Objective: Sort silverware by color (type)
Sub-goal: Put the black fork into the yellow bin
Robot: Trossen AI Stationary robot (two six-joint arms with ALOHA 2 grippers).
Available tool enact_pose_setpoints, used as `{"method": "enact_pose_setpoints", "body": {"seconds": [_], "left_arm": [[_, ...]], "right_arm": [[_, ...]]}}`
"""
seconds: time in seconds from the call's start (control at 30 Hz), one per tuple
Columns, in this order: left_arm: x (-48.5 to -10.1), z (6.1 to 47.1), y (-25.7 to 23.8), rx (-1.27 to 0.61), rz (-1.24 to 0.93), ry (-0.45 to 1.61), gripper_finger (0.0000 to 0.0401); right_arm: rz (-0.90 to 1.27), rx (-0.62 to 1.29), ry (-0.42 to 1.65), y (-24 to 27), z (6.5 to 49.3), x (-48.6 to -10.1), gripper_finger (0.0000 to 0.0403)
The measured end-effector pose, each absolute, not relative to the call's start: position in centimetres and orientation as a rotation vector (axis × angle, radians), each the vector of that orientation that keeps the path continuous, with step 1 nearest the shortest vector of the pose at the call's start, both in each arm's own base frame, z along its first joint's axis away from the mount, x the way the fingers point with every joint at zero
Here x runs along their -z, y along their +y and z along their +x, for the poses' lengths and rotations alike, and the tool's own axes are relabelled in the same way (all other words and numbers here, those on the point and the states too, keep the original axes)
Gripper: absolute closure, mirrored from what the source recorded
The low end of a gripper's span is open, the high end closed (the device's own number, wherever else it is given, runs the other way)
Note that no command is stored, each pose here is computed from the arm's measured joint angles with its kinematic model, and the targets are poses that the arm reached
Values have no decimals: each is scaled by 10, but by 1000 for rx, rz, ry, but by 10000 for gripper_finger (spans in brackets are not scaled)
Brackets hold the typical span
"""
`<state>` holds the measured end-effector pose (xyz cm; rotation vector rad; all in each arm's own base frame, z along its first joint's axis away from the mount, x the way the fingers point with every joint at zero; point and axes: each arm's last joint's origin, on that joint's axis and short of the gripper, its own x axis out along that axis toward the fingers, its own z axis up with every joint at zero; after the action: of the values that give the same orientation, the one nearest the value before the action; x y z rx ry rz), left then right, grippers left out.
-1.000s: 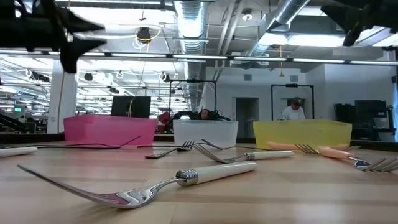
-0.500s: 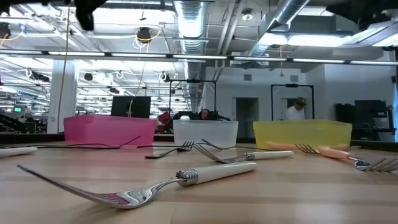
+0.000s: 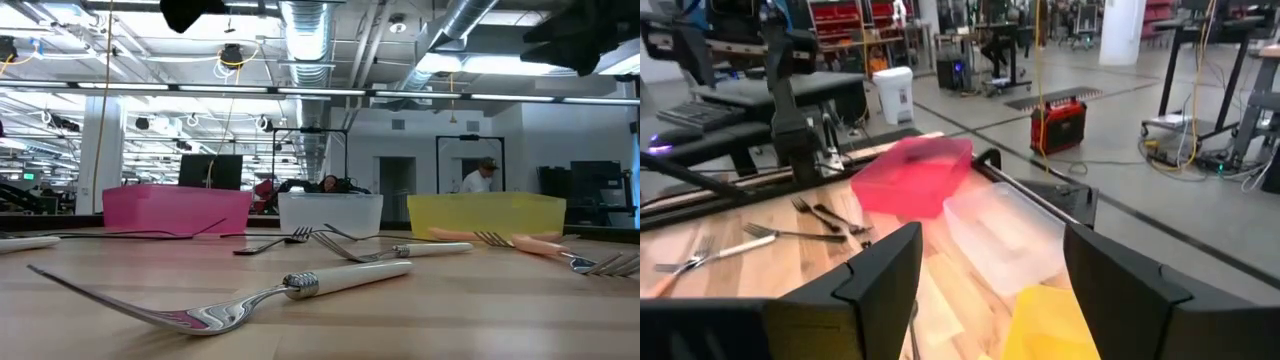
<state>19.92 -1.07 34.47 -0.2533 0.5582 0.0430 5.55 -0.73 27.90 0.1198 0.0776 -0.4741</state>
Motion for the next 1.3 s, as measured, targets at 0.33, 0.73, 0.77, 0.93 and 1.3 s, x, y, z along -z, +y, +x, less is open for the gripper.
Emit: {"method": "enact_pose_setpoints", "body": {"seconds": [0.33,0.73,0.77,0.93,1.3], "left_arm": [[-291,218,-50,-165,-186,764,147],[-218,186,-76,-464,-420,846,148],[-215,185,-76,-486,-426,836,148],[-195,173,-78,-545,-385,829,148],[-158,152,-75,-647,-410,819,148]], "right_arm": [[96,478,150,-5,69,-276,132],[48,485,255,-1,89,-269,132],[44,485,264,-1,90,-269,132],[49,491,298,1,97,-266,132],[41,504,366,3,110,-259,132]]}}
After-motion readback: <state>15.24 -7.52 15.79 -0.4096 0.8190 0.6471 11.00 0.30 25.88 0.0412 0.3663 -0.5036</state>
